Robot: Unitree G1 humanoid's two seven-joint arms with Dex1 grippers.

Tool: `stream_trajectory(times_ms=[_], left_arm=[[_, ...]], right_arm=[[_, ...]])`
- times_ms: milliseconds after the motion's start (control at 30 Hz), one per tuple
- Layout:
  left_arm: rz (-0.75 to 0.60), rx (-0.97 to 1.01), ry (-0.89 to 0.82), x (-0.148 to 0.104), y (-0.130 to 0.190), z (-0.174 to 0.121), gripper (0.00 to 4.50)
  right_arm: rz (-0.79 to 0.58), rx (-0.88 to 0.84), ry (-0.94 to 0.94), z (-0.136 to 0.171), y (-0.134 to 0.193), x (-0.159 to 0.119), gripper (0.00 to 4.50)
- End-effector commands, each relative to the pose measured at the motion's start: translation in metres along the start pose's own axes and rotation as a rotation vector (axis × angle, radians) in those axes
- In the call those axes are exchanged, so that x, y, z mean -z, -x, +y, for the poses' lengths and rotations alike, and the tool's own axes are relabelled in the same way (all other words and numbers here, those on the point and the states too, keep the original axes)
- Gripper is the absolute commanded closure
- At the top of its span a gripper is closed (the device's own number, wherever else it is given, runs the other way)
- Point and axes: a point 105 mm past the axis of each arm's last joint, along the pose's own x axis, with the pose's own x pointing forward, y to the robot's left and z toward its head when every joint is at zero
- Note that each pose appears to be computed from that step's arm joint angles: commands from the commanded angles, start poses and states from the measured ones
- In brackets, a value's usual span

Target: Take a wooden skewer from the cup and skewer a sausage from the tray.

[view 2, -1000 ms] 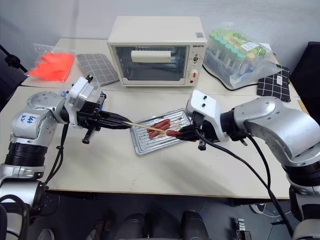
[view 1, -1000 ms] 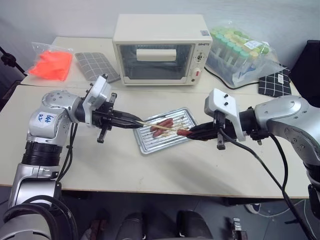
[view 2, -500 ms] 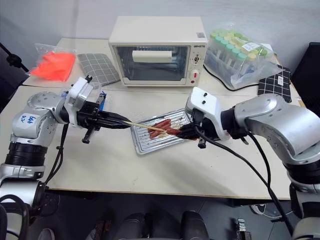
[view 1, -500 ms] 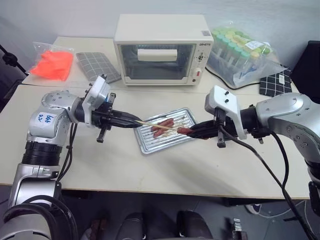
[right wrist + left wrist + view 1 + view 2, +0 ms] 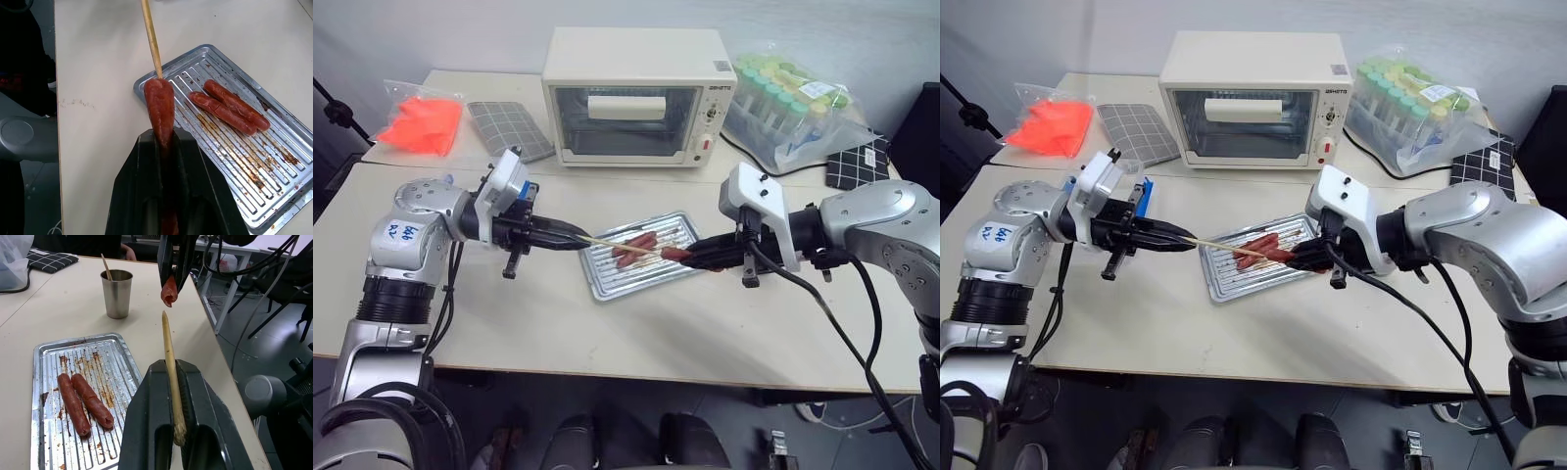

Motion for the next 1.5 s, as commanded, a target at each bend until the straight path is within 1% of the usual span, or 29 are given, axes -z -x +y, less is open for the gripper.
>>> stream_trajectory(times_ms=[33, 433, 633, 733, 933, 1000, 1267, 1500], left_arm=[[-0.007, 0.015, -0.064, -0.016, 0.000, -0.002, 4.50], [-0.007, 0.029, -0.062, -0.016, -0.001, -0.004, 4.50], [-0.020, 0.051, -0.058, -0.014, -0.008, -0.005, 4.50], [-0.032, 0.070, -0.062, -0.016, -0.013, -0.005, 4.50], [-0.035, 0.106, -0.084, -0.022, -0.021, -0.004, 4.50], [-0.032, 0.103, -0.086, -0.023, -0.019, -0.003, 4.50], [0.011, 0.035, -0.066, -0.017, 0.003, -0.001, 4.50], [0.012, 0.033, -0.063, -0.017, 0.003, -0.004, 4.50]], right_arm=[[-0.020, 0.009, 0.038, 0.001, 0.001, -0.006, 4.29], [-0.049, -0.006, 0.053, 0.002, -0.005, -0.013, 4.29], [-0.094, -0.041, 0.068, 0.010, -0.005, -0.028, 4.29], [-0.095, -0.058, 0.074, 0.013, -0.006, -0.030, 4.29], [-0.076, -0.077, 0.089, 0.017, -0.011, -0.025, 4.29], [-0.070, -0.069, 0.089, 0.015, -0.011, -0.023, 4.29], [-0.021, -0.004, 0.055, 0.004, 0.006, -0.005, 4.29], [-0.023, 0.011, 0.046, 0.002, 0.009, -0.002, 4.29]])
